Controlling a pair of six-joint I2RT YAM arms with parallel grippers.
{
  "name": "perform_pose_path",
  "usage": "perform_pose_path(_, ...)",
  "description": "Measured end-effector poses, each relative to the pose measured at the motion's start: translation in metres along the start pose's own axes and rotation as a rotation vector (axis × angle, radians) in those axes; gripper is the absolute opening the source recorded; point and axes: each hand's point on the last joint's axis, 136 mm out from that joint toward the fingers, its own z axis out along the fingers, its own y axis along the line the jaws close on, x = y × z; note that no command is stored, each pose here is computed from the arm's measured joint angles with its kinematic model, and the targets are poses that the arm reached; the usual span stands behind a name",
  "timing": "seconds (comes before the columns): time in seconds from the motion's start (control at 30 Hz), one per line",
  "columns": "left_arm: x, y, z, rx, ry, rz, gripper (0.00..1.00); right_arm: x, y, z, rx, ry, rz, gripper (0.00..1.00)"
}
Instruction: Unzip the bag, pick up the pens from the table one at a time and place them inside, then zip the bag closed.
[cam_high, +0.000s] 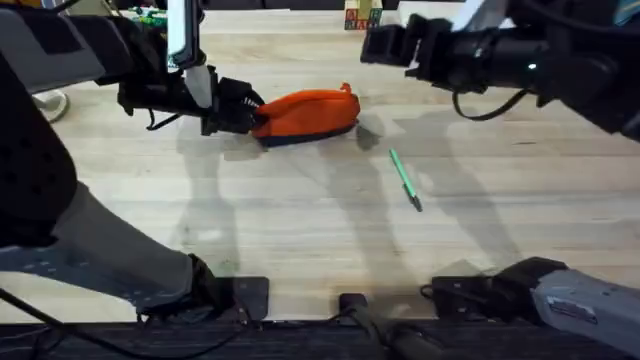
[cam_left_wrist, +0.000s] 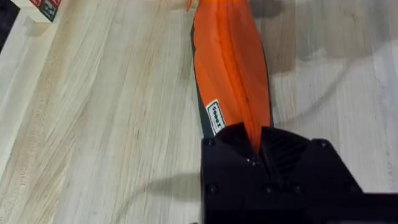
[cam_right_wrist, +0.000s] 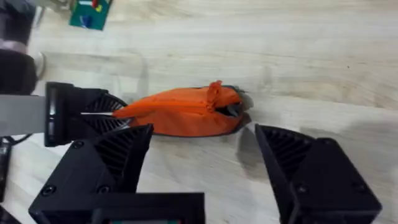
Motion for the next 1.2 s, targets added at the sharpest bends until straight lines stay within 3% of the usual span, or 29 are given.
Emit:
perform_pose_path(0.13, 0.0, 0.0, 0.0, 0.0, 0.0, 0.0, 0.042, 0.004, -0.001, 0.008, 0.018, 0.033, -0.01, 0.998)
perform_pose_path(0.43, 0.0, 0.0, 0.0, 0.0, 0.0, 0.0, 0.042, -0.016, 0.006, 0.023, 0.04, 0.063, -0.011, 0.997)
perform_pose_path(0.93, 0.0, 0.0, 0.0, 0.0, 0.0, 0.0, 0.042, -0.002, -0.004, 0.056, 0.061, 0.122, -0.012, 0.997)
perform_pose_path(1.2, 0.0, 0.0, 0.0, 0.0, 0.0, 0.0, 0.042, 0.011, 0.002, 0.089, 0.04, 0.15, -0.043, 0.997)
